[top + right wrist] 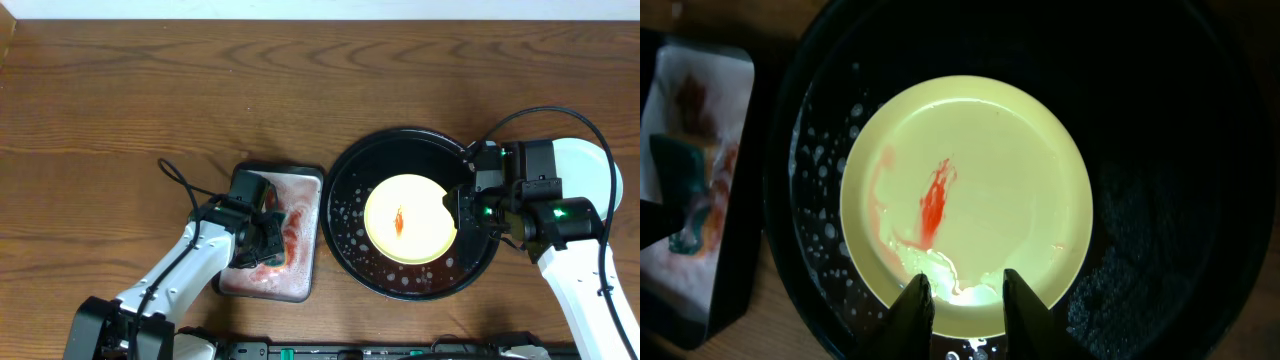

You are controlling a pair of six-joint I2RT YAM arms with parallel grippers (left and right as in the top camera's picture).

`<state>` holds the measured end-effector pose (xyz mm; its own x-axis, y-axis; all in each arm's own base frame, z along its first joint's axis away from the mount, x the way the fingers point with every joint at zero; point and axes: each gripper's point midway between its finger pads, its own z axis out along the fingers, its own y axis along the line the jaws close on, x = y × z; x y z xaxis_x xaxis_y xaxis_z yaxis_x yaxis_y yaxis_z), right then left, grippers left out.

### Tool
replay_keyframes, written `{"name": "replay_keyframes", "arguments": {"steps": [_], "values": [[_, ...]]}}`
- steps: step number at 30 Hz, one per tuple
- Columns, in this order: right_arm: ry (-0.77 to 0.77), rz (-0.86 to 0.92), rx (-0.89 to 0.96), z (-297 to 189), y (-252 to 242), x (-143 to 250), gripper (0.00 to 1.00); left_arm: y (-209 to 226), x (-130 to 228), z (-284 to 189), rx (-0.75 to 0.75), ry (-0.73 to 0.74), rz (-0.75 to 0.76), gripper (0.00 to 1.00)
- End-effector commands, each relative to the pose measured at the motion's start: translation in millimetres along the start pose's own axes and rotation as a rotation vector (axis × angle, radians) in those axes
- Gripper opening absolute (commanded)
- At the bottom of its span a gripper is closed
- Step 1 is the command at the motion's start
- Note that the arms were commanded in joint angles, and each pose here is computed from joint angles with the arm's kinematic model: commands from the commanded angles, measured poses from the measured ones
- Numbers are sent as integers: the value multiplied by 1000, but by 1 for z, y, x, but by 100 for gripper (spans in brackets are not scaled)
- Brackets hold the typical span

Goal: Clean dirty plates on tray and stack at the side
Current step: 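Dip and rub the sponge in the soapy tray with left gripper, then lift the sponge with left gripper and carry it to the yellow plate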

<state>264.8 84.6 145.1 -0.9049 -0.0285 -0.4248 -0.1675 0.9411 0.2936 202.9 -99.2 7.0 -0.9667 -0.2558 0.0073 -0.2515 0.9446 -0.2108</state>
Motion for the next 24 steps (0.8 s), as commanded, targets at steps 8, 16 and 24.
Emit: {"name": "replay_keyframes", "arguments": {"steps": [8,16,24], "values": [[-11,-10,-16,-3,6,-3,21,-17,-12,-36,-4,19,60,53],[-11,-10,-16,-3,6,-3,21,0,-9,-22,-66,3,57,49],[-14,-10,-16,-3,6,-3,24,11,-4,13,-56,-13,-11,11]]}}
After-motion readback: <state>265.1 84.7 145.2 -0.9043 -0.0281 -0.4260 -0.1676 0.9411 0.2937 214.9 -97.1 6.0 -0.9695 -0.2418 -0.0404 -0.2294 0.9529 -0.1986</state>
